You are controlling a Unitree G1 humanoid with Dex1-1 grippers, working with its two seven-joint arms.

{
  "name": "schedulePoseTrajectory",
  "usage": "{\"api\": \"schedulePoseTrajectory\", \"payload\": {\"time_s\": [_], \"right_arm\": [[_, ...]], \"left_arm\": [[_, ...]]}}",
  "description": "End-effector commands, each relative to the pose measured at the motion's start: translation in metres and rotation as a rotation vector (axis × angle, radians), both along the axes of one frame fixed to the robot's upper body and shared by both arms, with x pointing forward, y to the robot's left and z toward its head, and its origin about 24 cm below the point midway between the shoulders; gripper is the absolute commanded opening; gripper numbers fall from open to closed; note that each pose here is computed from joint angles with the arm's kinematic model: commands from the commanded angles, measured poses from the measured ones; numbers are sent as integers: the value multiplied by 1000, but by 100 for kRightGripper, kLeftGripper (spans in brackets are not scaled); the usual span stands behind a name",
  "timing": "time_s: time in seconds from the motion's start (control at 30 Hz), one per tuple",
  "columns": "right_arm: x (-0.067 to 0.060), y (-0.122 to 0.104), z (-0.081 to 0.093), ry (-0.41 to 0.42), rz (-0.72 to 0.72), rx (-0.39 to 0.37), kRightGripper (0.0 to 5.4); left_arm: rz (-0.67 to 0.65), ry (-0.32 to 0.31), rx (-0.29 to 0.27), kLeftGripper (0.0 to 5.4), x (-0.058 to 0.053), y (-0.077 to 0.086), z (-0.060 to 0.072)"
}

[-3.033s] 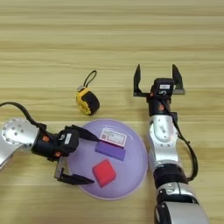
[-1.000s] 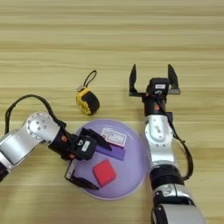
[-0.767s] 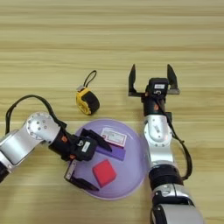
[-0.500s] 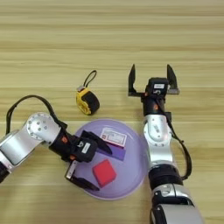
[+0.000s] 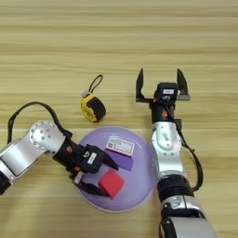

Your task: Move the objects on the table

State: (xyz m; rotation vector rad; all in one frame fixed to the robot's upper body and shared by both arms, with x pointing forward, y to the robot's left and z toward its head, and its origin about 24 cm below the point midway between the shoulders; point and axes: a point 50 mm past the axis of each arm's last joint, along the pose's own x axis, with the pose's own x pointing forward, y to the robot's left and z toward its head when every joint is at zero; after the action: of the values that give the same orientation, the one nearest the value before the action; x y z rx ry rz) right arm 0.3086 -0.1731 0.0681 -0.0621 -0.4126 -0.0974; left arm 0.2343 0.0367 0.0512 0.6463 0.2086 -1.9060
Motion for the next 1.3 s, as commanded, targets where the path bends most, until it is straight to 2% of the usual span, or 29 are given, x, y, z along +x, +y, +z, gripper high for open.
{"api": "schedulePoseTrajectory", "payload": {"time_s": [0.03, 0.17, 0.53, 0.83, 1.1, 1.3], "right_arm": [[0, 2, 1, 1, 2, 3, 540], [0, 2, 1, 1, 1, 5, 540], [1, 1, 1, 3, 0, 8, 540], [1, -1, 1, 4, 0, 7, 540], [1, -4, 1, 4, 2, 6, 540], [0, -6, 4, -5, 47, 20, 540]], "left_arm": [[-8, -4, 8, 271, 0, 1, -1], [-9, -4, 9, 236, 0, 0, -1], [1, -10, -2, 229, 2, 0, 1], [53, -28, -69, 229, 10, 1, 13], [133, -42, -166, 229, 15, 14, 32], [206, -46, -168, 229, 17, 33, 34]]}}
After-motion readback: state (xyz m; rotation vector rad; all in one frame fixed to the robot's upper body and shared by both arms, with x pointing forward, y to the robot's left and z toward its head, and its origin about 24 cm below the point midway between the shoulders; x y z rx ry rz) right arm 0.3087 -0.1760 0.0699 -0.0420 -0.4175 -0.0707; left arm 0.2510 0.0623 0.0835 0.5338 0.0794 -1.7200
